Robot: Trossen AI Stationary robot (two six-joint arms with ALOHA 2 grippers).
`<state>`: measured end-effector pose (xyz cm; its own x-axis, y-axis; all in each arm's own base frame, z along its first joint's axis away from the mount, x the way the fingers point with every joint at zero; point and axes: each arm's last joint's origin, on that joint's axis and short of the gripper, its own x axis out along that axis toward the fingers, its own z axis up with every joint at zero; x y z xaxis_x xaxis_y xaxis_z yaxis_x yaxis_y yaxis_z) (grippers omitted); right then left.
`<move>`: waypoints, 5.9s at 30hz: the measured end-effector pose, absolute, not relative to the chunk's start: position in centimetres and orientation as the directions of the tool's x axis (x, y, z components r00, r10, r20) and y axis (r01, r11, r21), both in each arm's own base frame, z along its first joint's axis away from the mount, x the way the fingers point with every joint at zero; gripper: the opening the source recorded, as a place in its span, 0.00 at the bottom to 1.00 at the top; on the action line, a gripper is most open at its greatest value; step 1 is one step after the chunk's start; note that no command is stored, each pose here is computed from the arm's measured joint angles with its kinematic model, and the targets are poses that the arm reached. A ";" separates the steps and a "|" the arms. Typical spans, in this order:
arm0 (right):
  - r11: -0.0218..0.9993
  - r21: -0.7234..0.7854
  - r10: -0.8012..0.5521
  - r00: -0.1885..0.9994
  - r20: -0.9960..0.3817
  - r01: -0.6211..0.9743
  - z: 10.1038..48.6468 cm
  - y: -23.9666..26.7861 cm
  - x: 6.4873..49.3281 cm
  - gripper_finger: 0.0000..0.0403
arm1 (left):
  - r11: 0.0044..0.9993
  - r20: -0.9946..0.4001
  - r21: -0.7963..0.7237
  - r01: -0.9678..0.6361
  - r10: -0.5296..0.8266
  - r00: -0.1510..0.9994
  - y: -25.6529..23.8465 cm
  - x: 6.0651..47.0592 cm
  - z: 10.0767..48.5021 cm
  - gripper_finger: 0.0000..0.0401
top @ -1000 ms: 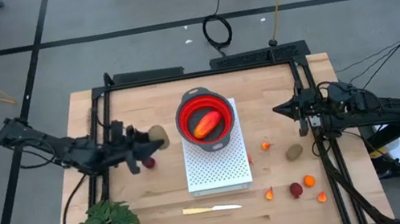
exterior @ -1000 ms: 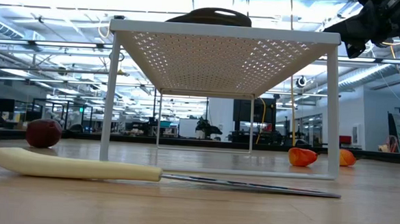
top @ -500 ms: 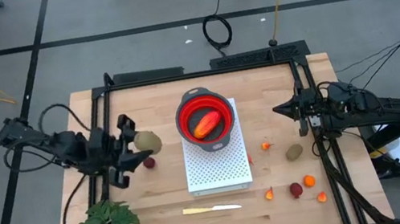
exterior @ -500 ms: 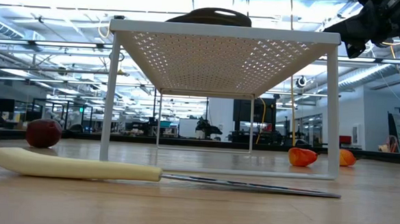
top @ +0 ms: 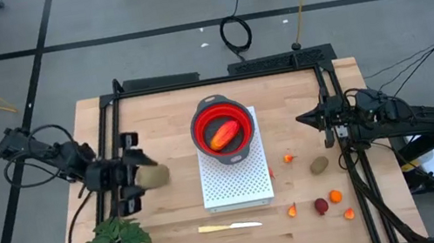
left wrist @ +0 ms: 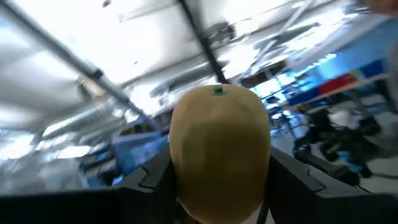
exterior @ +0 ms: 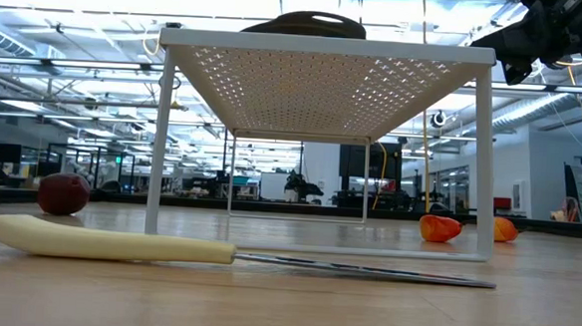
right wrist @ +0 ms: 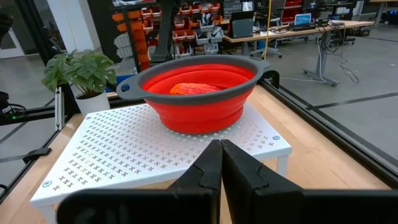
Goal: Pick & Place Fruit
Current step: Put the kiwi into the red strainer bowl on the shelf
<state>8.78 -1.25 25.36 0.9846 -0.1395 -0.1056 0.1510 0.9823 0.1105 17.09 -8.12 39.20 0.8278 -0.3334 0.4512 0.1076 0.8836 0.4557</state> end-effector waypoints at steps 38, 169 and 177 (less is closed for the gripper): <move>0.982 0.110 -0.144 0.984 -0.106 0.155 25.4 -1.3 8.8 0.01 | 0.992 0.390 -0.057 0.115 -0.084 0.917 -7.5 17.5 38.8 0.47; 0.984 0.118 -0.140 0.990 0.025 0.136 20.3 -1.5 10.7 0.01 | 0.815 -0.714 -0.298 -0.497 0.155 0.682 5.2 33.7 33.0 0.51; 0.984 0.118 -0.140 0.990 0.025 0.136 20.3 -1.5 10.7 0.01 | 0.826 -0.715 -0.285 -0.487 0.156 0.682 5.2 33.7 33.0 0.53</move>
